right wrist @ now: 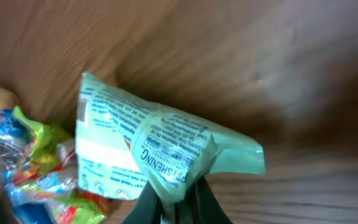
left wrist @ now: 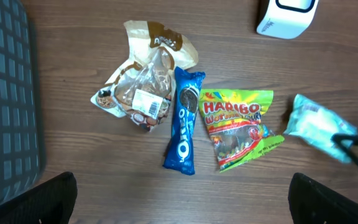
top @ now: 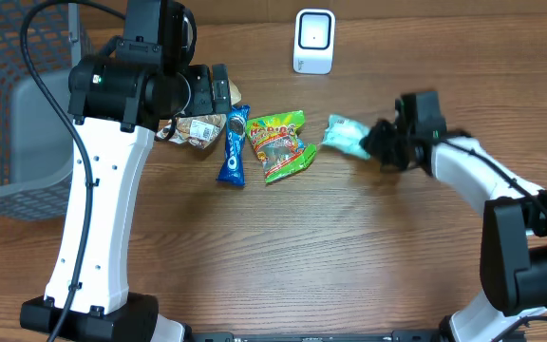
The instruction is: Scan the item barcode
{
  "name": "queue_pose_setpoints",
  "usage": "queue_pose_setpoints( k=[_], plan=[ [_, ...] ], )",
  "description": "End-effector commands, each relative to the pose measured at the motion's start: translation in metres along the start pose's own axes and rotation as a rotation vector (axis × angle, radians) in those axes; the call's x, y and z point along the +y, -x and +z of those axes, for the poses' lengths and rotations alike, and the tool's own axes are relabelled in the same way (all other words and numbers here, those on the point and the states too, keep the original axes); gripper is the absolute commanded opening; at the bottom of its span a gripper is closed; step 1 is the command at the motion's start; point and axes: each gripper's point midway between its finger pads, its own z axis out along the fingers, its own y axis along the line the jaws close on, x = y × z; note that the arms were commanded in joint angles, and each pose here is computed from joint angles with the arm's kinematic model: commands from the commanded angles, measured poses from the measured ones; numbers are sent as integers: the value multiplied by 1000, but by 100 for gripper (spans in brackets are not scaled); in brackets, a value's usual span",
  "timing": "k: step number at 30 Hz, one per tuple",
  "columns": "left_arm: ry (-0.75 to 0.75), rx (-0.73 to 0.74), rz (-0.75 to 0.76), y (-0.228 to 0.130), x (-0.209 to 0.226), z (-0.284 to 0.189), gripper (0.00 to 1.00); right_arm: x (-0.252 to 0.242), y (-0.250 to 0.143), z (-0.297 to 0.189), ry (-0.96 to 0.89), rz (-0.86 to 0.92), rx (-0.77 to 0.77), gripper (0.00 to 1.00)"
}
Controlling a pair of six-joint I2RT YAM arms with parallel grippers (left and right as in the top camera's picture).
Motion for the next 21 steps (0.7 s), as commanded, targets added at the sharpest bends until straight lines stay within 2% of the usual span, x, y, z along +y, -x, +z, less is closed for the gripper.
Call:
queue_pose_setpoints(
  k=[1, 5, 11, 15, 21],
  plan=[
    [-5, 8, -11, 0, -1, 4, 100, 25, 54, -28, -168, -243, -223, 4],
    [-5, 7, -10, 0, -1, 4, 100, 48, 90, -61, -385, -411, -451, 4],
    [-4, 7, -10, 1, -1, 4, 100, 92, 122, -93, -670, -724, -774, 4],
    [-4, 7, -10, 0, -1, 4, 100, 120, 138, -88, -771, -909, -888, 4],
    [-5, 7, -10, 0, -1, 4, 100, 136, 153, -57, -931, -1221, -925, 4]
  ],
)
